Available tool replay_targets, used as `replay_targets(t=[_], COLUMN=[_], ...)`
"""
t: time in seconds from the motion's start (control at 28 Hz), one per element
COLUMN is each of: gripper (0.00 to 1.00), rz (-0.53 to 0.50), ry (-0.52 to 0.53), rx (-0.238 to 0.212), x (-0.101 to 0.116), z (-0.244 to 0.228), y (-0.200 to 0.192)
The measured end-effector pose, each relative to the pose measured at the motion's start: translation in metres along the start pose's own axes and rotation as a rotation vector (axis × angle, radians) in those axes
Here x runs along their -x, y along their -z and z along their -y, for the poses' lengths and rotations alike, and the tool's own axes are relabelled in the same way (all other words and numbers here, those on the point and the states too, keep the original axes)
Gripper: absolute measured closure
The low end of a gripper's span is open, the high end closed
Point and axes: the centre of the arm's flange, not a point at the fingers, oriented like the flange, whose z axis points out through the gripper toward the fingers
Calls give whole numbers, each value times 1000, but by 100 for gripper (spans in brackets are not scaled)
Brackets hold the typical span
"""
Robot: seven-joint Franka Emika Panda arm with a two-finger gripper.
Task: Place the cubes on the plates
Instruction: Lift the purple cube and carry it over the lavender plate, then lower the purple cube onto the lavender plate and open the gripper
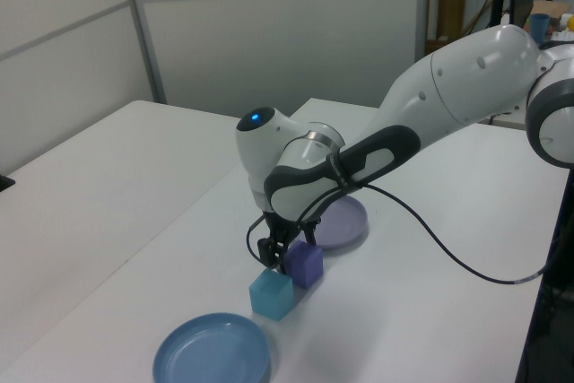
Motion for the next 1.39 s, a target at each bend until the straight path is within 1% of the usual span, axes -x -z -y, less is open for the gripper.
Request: replay_targets(t=[0.14,0.18,0.25,0.32,0.46,0.64,0.68,0.79,0.89,0.93,1.04,1.14,1.29,1.39], gripper=[0,2,8,21,36,37,37,37,37,37,37,37,38,38], rz=[8,5,-4,-6,-9,-14,-15,-28,-57,-64,-80,-80,-55,-34], ry=[24,30,46,68,79,68,56,-5,-71,-84,-123,-156,-161,-167], rx=[22,29,36,36,36,29,19,-36,-79,-85,-92,-90,-84,-82], x=[6,6,6,6,6,4,2,-8,-22,-26,-33,-39,-42,-45], z=[5,6,6,5,5,3,1,-14,-43,-53,-83,-114,-139,-145], y=[-7,-7,-5,-3,-1,2,5,21,43,48,55,53,34,16])
